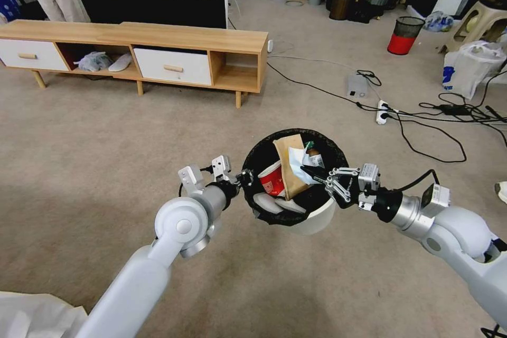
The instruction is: Pick up the trash bin, then pick up the garbage from the floor and place it into the trash bin.
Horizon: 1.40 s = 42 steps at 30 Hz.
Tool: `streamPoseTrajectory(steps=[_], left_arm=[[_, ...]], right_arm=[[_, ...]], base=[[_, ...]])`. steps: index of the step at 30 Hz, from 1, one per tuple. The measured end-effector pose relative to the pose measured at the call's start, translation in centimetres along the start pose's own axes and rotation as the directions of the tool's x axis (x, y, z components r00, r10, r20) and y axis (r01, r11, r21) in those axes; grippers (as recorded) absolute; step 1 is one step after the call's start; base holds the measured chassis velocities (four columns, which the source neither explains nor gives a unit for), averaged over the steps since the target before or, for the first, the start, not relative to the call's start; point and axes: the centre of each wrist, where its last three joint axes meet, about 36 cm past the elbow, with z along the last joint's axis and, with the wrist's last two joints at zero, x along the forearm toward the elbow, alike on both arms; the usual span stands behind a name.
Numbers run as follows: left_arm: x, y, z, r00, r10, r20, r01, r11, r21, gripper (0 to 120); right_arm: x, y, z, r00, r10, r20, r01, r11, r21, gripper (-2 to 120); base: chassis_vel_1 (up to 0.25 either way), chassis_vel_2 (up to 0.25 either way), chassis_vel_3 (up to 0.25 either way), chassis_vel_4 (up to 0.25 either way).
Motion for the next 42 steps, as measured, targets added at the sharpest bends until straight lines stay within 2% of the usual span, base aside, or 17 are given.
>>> streamPoseTrajectory(steps=[1, 4, 7, 10, 11, 13, 14, 15, 16, 18, 20, 23, 27, 36, 42], left_arm=[[0.0, 0.0, 0.0, 1.000, 0.000, 0.000, 0.000, 1.000, 0.000, 3], [0.0, 0.0, -0.1, 1.000, 0.001, 0.003, -0.001, 1.000, 0.001, 3], [0.0, 0.1, -0.1, 1.000, 0.002, 0.003, -0.002, 1.000, 0.000, 3], [0.0, 0.1, 0.0, 1.000, 0.003, 0.005, -0.003, 1.000, -0.001, 3], [0.0, 0.1, 0.0, 1.000, 0.003, 0.005, -0.003, 1.000, -0.001, 3], [0.0, 0.2, 0.0, 1.000, 0.001, 0.006, -0.001, 1.000, 0.000, 3], [0.0, 0.2, 0.0, 1.000, 0.001, 0.006, -0.001, 1.000, 0.000, 3], [0.0, 0.2, 0.0, 1.000, -0.001, 0.007, 0.001, 1.000, 0.000, 3], [0.0, 0.2, 0.0, 1.000, -0.001, 0.007, 0.001, 1.000, 0.000, 3], [0.0, 0.4, 0.1, 1.000, -0.006, 0.009, 0.006, 1.000, 0.002, 3], [0.0, 0.4, 0.1, 1.000, -0.010, 0.011, 0.010, 1.000, 0.004, 3], [-0.1, 0.6, 0.1, 1.000, -0.023, 0.017, 0.023, 1.000, 0.009, 3], [-0.1, 0.6, -0.1, 0.999, -0.038, 0.023, 0.037, 0.999, 0.013, 3], [-0.1, 0.7, -0.2, 0.995, -0.093, 0.027, 0.092, 0.996, 0.021, 3], [0.3, 0.8, -0.5, 0.994, -0.101, 0.038, 0.100, 0.995, 0.020, 3]], right_arm=[[0.0, 0.0, 0.0, 1.000, 0.000, 0.000, 0.000, 1.000, 0.000, 10], [-0.1, 0.0, 0.0, 0.999, 0.036, -0.009, -0.036, 0.999, -0.002, 28], [-0.1, 0.1, -0.1, 0.999, 0.040, -0.008, -0.040, 0.999, -0.002, 33], [-0.2, 0.1, -0.2, 0.999, 0.045, -0.003, -0.045, 0.999, -0.003, 50], [-0.2, 0.1, -0.2, 0.999, 0.045, -0.003, -0.045, 0.999, -0.003, 50], [-0.2, 0.2, -0.3, 0.999, 0.045, 0.003, -0.045, 0.999, -0.005, 60], [-0.2, 0.2, -0.3, 0.999, 0.045, 0.003, -0.045, 0.999, -0.005, 60], [-0.3, 0.2, -0.3, 0.999, 0.046, 0.005, -0.046, 0.999, -0.007, 67], [-0.3, 0.2, -0.3, 0.999, 0.046, 0.005, -0.046, 0.999, -0.007, 67], [-0.4, 0.3, -0.2, 0.999, 0.047, 0.010, -0.047, 0.999, -0.010, 80], [-0.4, 0.3, -0.2, 0.999, 0.048, 0.011, -0.048, 0.999, -0.010, 83], [-0.4, 0.4, -0.3, 0.999, 0.047, 0.013, -0.047, 0.999, -0.009, 96], [-0.5, 0.3, -0.4, 0.999, 0.048, 0.016, -0.048, 0.999, -0.005, 100], [-0.6, 0.0, -1.7, 0.997, 0.055, 0.050, -0.056, 0.998, 0.016, 100], [-0.6, -0.2, -3.1, 0.993, 0.080, 0.088, -0.083, 0.996, 0.036, 100]], base=[[0.000, 0.000, 0.000, 0.000], [0.000, 0.000, 0.000, 0.000], [0.000, 0.000, 0.000, 0.000], [0.000, 0.000, 0.000, 0.000], [0.000, 0.000, 0.000, 0.000], [0.000, 0.000, 0.000, 0.000], [0.000, 0.000, 0.000, 0.000], [0.000, 0.000, 0.000, 0.000], [0.000, 0.000, 0.000, 0.000], [0.000, 0.000, 0.000, 0.000], [0.000, 0.000, 0.000, 0.000], [0.000, 0.000, 0.000, 0.000], [0.000, 0.000, 0.000, 0.000], [0.000, 0.000, 0.000, 0.000], [0.000, 0.000, 0.000, 0.000]])
